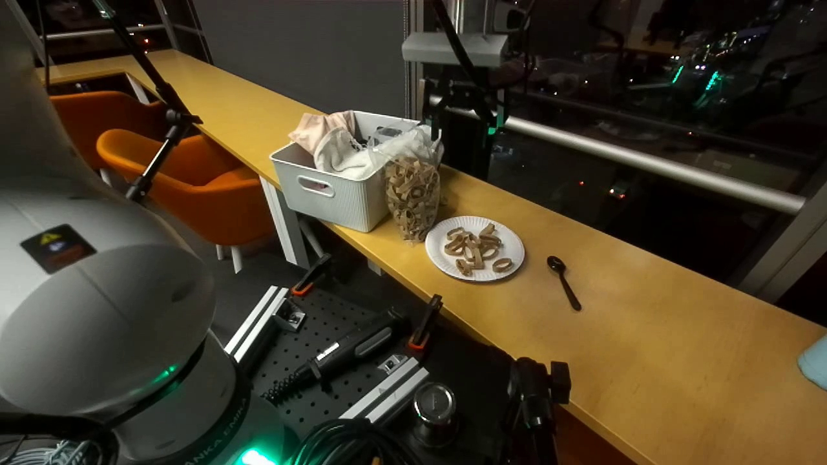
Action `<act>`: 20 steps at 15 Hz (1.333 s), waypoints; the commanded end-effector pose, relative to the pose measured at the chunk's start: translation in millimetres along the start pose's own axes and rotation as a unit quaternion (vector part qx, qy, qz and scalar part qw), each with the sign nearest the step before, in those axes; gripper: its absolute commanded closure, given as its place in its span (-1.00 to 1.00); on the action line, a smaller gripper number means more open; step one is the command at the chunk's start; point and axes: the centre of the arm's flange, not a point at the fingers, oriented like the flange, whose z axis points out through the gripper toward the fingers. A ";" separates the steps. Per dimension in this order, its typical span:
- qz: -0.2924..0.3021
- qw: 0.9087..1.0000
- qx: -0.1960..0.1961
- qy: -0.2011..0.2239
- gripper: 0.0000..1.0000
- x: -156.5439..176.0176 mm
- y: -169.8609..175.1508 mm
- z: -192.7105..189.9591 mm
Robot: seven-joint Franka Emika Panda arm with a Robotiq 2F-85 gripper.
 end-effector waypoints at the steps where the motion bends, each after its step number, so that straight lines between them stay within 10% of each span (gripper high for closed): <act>1: -0.029 0.998 0.036 -0.045 -1.00 65.3 -19.2 49.5; 9: 0.028 0.991 0.044 -0.122 -1.00 37.0 -60.6 136.2; 20: 0.197 0.971 0.063 -0.120 -1.00 50.4 21.9 171.7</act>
